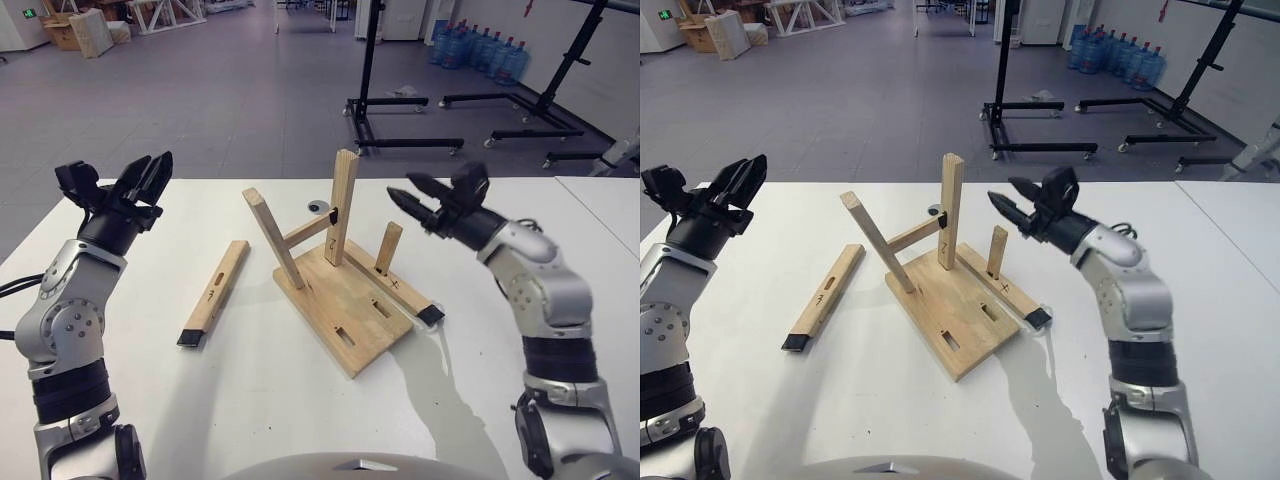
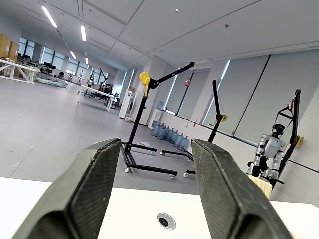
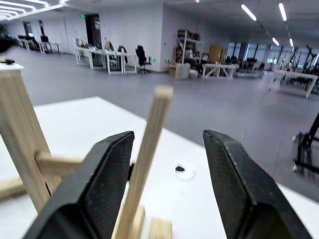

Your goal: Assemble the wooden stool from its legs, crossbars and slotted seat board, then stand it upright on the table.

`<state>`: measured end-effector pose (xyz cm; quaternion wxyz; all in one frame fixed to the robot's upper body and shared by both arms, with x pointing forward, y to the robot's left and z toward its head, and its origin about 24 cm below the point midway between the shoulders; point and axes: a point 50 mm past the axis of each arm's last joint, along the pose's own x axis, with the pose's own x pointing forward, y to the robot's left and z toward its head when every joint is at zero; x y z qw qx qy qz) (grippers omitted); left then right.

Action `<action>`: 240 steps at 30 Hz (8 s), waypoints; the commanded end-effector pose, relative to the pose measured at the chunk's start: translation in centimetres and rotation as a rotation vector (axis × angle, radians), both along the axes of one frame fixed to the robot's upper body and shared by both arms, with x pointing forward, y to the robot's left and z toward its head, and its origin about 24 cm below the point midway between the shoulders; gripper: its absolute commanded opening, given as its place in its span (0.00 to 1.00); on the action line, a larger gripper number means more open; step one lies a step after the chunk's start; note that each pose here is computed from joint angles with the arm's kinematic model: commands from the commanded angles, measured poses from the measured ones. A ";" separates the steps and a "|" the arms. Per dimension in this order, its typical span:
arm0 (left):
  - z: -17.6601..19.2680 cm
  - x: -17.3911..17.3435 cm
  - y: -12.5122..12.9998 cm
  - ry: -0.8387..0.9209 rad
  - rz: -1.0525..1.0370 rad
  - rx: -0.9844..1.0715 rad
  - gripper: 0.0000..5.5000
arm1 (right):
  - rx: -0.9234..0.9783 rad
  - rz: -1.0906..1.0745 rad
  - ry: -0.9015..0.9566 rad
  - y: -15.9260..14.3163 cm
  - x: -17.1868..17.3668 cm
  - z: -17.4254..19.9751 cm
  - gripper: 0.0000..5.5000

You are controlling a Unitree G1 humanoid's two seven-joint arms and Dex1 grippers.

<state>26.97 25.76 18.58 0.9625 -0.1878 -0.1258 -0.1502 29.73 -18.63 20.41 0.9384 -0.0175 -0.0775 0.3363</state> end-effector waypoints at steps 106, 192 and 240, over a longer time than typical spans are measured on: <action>-8.5 -7.9 -7.7 0.364 -0.457 0.193 0.69 | -0.498 -0.035 0.673 -3.7 -4.0 -17.8 0.37; 0.6 -3.3 -11.6 0.106 -0.767 -0.070 0.39 | -0.016 0.383 0.456 -4.9 -6.9 -3.0 0.76; -2.4 -6.2 -10.7 0.128 -0.701 0.150 0.39 | -0.527 0.046 0.514 -2.1 -4.5 -16.0 0.76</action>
